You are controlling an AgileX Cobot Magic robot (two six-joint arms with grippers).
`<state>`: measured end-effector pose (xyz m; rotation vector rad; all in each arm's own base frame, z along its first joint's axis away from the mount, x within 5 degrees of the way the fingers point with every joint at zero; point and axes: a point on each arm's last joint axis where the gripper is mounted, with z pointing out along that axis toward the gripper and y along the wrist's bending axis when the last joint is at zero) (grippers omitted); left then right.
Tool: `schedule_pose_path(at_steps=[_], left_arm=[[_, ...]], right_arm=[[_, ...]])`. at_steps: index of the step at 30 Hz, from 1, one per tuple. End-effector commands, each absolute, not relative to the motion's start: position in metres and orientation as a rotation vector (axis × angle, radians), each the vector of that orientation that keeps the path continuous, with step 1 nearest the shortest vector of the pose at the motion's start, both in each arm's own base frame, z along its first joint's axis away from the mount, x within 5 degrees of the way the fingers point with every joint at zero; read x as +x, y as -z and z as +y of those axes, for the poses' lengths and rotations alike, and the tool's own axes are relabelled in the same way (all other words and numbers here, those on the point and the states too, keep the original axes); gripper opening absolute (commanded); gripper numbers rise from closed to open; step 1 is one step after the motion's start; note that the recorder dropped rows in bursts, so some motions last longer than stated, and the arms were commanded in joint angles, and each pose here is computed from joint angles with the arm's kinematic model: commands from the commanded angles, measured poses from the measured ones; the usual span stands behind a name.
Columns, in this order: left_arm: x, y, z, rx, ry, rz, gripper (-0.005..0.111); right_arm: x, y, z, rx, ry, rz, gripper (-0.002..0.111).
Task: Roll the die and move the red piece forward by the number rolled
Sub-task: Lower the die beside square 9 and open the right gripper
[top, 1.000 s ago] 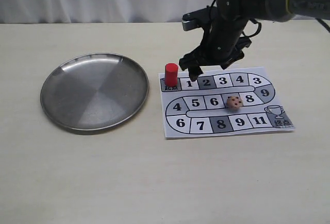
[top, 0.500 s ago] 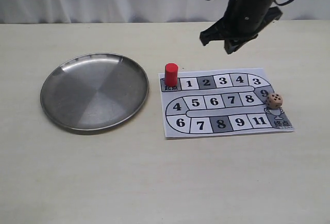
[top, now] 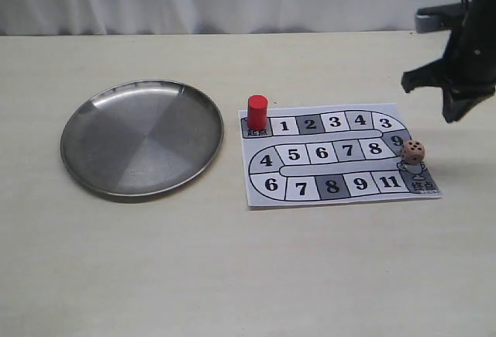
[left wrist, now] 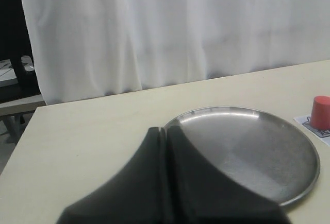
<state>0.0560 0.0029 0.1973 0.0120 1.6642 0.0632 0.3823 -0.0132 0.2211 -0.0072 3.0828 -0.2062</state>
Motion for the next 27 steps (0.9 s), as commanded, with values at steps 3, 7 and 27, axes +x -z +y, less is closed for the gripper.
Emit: schedule_pose_path(at_steps=[3, 7, 27], left_arm=[[0.056, -0.198, 0.002, 0.018, -0.053, 1.655, 0.0], [0.056, -0.198, 0.002, 0.018, -0.053, 1.655, 0.0], [0.056, -0.198, 0.002, 0.018, -0.053, 1.655, 0.0]], right_arm=[[0.359, -0.184, -0.049, 0.051, 0.204, 3.159, 0.004], [0.356, -0.168, -0.045, -0.104, 0.157, 3.111, 0.004], [0.356, -0.124, -0.029, -0.478, -0.088, 2.986, 0.004]])
